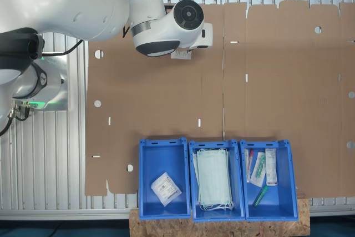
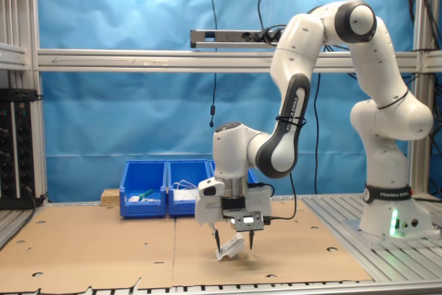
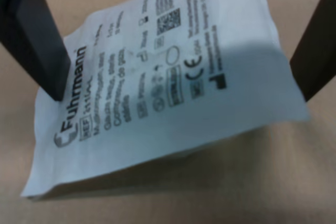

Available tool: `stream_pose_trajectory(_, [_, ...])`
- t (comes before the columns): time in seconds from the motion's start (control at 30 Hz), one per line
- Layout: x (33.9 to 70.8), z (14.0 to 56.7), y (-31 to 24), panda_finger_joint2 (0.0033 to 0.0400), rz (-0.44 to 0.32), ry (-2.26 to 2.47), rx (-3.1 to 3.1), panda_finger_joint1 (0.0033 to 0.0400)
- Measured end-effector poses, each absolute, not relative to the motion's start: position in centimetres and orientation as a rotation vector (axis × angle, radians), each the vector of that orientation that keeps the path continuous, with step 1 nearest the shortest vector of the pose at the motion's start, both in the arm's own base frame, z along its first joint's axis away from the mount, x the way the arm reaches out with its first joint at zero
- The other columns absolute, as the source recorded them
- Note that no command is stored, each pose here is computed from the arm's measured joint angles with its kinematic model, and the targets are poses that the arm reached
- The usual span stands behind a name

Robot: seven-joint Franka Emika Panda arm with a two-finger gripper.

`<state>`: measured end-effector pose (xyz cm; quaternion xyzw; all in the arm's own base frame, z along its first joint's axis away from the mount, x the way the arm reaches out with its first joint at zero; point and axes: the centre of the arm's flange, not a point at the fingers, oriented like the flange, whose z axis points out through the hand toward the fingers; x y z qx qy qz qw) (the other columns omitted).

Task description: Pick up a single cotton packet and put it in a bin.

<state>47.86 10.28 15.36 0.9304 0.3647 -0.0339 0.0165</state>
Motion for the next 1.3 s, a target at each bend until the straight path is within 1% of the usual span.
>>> stream_pose_trajectory(0.33, [47.79, 14.62, 10.23, 0.0400, -0.116, 1.126, 2.894, 0.0400])
stream_pose_trajectory(1.3, [47.86, 14.57, 10.24, 0.0400, -0.109, 1.124, 2.894, 0.0400])
